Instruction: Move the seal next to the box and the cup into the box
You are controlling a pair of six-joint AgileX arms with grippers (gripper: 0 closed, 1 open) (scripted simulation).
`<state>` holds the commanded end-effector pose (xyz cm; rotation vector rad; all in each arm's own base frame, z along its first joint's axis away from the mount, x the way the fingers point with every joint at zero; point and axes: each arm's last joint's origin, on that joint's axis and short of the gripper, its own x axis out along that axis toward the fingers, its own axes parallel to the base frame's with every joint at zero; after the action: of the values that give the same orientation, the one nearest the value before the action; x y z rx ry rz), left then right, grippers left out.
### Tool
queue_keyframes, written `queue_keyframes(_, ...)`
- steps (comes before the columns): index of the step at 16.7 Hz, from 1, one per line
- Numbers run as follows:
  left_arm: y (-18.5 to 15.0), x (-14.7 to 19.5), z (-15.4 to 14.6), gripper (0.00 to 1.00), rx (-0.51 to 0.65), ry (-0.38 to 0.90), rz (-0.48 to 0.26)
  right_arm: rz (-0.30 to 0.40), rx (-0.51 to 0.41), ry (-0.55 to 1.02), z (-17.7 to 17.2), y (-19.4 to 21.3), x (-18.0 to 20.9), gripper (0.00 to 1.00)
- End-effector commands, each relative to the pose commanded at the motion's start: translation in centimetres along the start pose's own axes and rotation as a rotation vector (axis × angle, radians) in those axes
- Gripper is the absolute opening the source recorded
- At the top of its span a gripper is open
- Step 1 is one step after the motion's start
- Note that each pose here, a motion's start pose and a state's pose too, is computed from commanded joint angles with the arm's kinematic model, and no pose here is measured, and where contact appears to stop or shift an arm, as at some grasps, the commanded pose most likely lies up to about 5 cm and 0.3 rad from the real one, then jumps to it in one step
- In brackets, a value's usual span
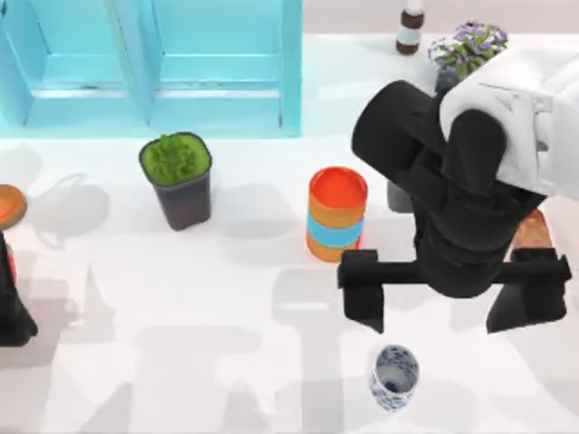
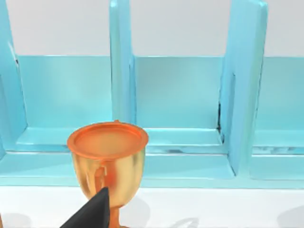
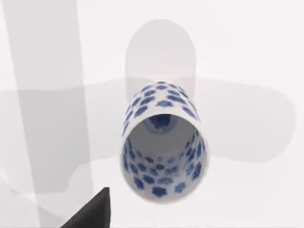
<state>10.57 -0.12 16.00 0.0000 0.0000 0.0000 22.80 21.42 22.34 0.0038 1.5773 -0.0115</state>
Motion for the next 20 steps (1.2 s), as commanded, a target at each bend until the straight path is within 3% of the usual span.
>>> queue_keyframes(8,0.0,0.0,0.0,1.00,0.000,0.000,0.000,0.003,0.001,-0.004,-1.4,0.6,0.8,1.00)
queue_keyframes(20,0.0,0.0,0.0,1.00,0.000,0.000,0.000,0.005,0.000,-0.006,-1.5,0.6,8.5,1.00)
